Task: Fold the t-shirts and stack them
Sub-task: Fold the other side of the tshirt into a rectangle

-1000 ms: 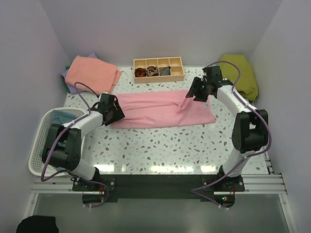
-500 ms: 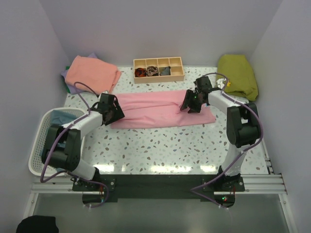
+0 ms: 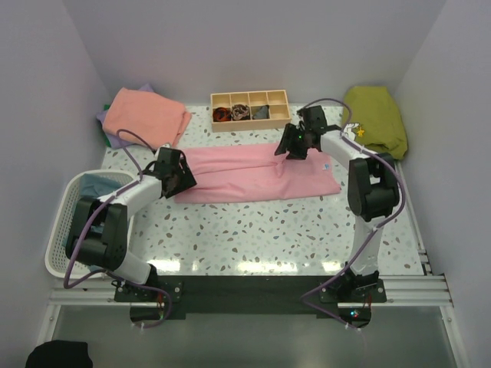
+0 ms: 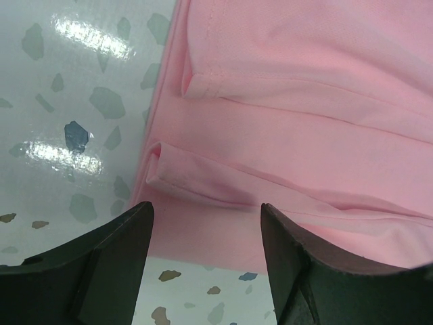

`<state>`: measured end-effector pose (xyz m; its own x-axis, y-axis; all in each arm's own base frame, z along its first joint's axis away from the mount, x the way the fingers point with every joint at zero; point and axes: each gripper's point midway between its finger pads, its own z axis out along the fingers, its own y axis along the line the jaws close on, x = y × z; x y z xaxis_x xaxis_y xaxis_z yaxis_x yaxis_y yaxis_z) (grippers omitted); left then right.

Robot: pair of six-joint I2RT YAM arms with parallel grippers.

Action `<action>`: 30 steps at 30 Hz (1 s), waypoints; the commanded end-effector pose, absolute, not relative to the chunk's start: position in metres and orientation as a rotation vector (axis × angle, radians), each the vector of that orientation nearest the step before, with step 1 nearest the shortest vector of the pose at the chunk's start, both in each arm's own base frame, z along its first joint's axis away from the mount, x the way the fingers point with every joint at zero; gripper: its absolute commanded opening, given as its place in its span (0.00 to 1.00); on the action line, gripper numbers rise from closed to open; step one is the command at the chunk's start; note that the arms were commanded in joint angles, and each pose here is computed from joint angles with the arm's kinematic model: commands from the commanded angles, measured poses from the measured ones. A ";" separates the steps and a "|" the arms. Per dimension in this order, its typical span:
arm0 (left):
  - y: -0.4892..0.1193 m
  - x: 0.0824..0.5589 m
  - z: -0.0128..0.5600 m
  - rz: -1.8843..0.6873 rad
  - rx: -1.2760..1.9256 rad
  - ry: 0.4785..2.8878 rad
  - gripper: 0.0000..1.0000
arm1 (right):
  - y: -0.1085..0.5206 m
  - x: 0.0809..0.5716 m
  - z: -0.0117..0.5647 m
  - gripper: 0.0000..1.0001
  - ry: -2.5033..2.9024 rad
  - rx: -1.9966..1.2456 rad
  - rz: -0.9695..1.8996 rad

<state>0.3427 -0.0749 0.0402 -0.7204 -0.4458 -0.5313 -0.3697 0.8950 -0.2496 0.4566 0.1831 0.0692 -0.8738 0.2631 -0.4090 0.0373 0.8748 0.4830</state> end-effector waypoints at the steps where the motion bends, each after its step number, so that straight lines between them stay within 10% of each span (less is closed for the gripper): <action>1: -0.074 0.357 0.055 -0.171 -0.561 2.406 0.69 | 0.197 0.478 0.072 0.55 2.537 0.192 0.709; 30: -0.060 0.353 0.086 -0.126 -0.565 2.309 0.69 | 0.196 0.457 0.134 0.57 2.414 0.066 0.708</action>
